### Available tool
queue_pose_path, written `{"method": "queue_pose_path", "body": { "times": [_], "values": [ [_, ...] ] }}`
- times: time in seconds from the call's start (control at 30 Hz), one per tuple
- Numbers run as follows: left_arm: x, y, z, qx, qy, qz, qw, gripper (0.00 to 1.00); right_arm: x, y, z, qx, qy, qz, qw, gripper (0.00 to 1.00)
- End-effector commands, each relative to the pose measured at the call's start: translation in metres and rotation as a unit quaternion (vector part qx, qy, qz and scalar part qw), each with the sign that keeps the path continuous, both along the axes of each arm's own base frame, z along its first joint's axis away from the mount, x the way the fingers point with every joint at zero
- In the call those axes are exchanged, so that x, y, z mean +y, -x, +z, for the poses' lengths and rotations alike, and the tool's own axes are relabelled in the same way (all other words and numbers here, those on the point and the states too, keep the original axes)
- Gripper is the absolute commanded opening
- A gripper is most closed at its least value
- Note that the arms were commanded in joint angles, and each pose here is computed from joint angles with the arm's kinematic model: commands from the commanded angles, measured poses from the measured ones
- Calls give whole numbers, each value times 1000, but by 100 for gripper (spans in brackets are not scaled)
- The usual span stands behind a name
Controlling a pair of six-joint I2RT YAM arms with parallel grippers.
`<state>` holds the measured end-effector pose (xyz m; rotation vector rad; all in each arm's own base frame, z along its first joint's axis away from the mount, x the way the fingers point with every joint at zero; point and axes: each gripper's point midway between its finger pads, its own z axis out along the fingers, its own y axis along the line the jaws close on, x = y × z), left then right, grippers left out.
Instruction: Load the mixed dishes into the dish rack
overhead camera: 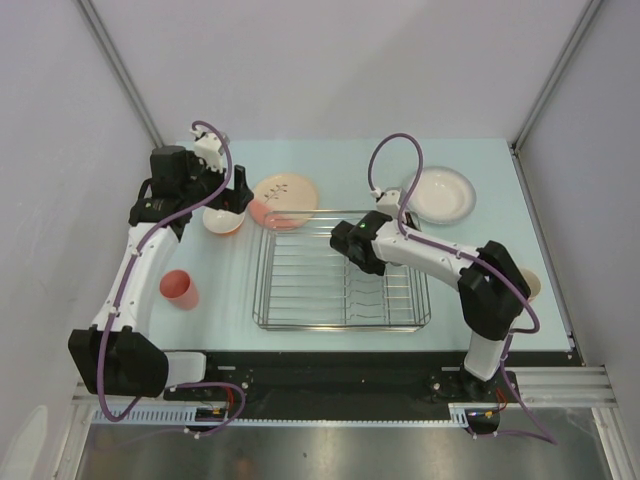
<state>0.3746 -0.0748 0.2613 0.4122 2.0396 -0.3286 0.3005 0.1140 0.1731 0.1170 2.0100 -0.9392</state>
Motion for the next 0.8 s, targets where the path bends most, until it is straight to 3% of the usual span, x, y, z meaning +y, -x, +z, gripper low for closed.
{"method": "queue_pose_path", "body": {
  "times": [0.0, 0.23, 0.37, 0.4, 0.47, 0.53, 0.6, 0.77],
  "values": [
    [-2, -2, 14, -20, 5, -8, 1000, 100, -16, 6, 21, 11, 92, 15, 996, 0],
    [-2, -2, 16, -22, 4, -8, 1000, 100, -2, 5, -11, 45, 120, 22, 991, 3],
    [0, -3, 13, -20, 1, -6, 1000, 100, 7, 6, -22, 51, 121, 27, 991, 24],
    [0, -3, 10, -19, 0, -7, 1000, 100, 9, 6, -22, 48, 119, 28, 991, 36],
    [1, -3, 8, -17, -1, -5, 1000, 100, 12, 6, -20, 43, 113, 31, 992, 42],
    [1, -5, 6, -16, -1, -4, 1000, 100, 15, 6, -15, 32, 97, 31, 994, 54],
    [0, -6, 5, -15, -1, -4, 1000, 100, 18, 4, -9, 23, 90, 33, 995, 75],
    [1, -8, 1, -13, -3, -2, 1000, 100, 24, 0, 12, 3, 61, 35, 998, 81]
  ]
}}
